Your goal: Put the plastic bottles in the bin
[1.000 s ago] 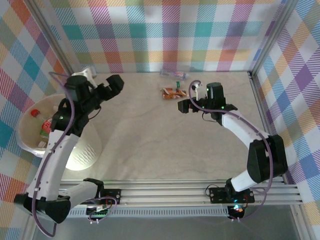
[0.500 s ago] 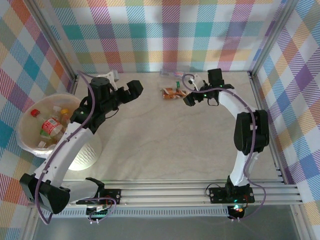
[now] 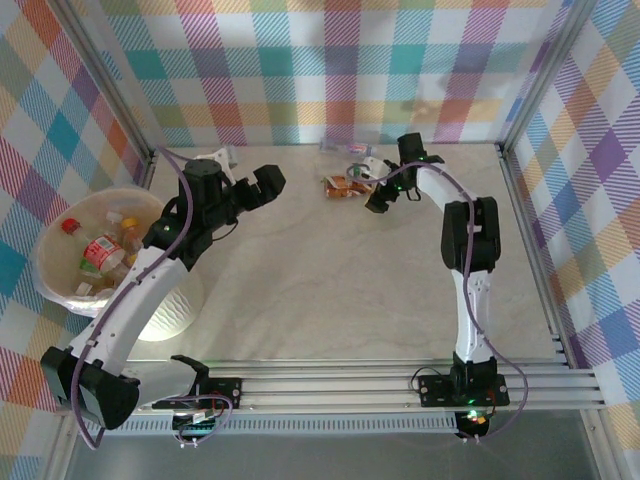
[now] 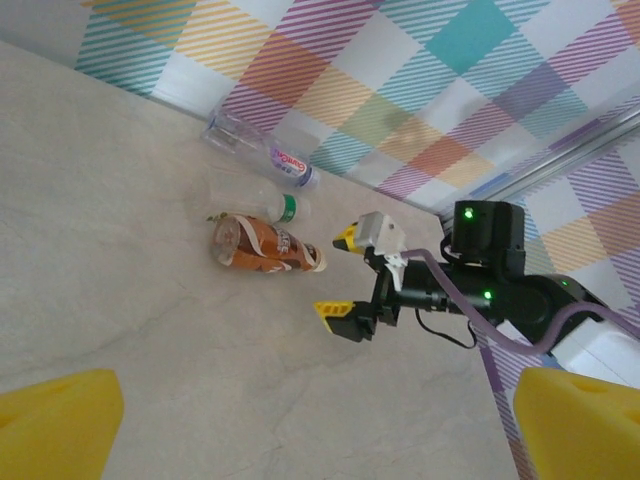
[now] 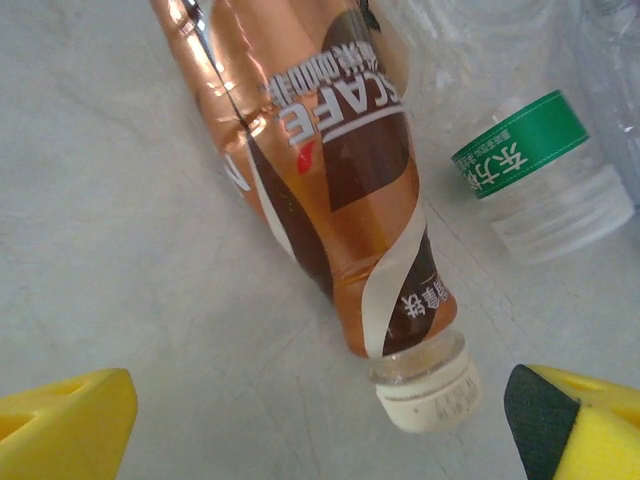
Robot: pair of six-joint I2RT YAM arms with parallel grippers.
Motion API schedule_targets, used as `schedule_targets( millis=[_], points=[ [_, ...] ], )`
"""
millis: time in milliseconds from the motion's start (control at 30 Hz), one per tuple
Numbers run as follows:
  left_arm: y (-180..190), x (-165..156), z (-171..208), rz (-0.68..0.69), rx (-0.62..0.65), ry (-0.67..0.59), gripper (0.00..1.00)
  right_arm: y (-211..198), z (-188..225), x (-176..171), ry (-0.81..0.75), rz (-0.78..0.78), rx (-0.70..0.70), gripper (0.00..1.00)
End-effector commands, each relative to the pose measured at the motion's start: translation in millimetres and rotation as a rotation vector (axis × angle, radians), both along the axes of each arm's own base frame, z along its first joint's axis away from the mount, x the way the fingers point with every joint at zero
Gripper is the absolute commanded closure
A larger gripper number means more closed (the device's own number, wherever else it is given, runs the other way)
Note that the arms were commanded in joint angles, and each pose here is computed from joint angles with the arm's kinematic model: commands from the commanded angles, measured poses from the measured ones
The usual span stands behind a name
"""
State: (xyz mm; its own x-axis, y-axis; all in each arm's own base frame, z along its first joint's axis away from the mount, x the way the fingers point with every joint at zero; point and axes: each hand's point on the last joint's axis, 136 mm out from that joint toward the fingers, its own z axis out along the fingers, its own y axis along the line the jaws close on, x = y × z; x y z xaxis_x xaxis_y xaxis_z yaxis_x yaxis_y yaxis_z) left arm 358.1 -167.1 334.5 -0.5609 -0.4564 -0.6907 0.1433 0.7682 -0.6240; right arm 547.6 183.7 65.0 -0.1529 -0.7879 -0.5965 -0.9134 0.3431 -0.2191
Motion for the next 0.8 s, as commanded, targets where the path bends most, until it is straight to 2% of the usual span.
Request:
schedule_targets(
  millis=[0,233,433,667,767],
  points=[
    [-3,-6,1,-0.011,-0.009,-0.001,0.00,11,-8,2,0.006,0.069,0.008,0.05],
    [-8,-2,-15,-0.021,-0.006,0.047,0.00,26,-33,8,0.030,0.141,0.002,0.08],
    [-9,-1,-20,-0.021,0.000,0.061,0.00,28,-38,0,0.036,0.190,-0.010,0.15],
    [-6,0,-22,-0.011,0.010,0.060,0.00,28,-47,-5,0.021,0.228,-0.023,0.32],
    [-5,0,-25,-0.002,0.017,0.064,0.00,30,-43,-5,0.016,0.226,-0.007,0.47]
  ],
)
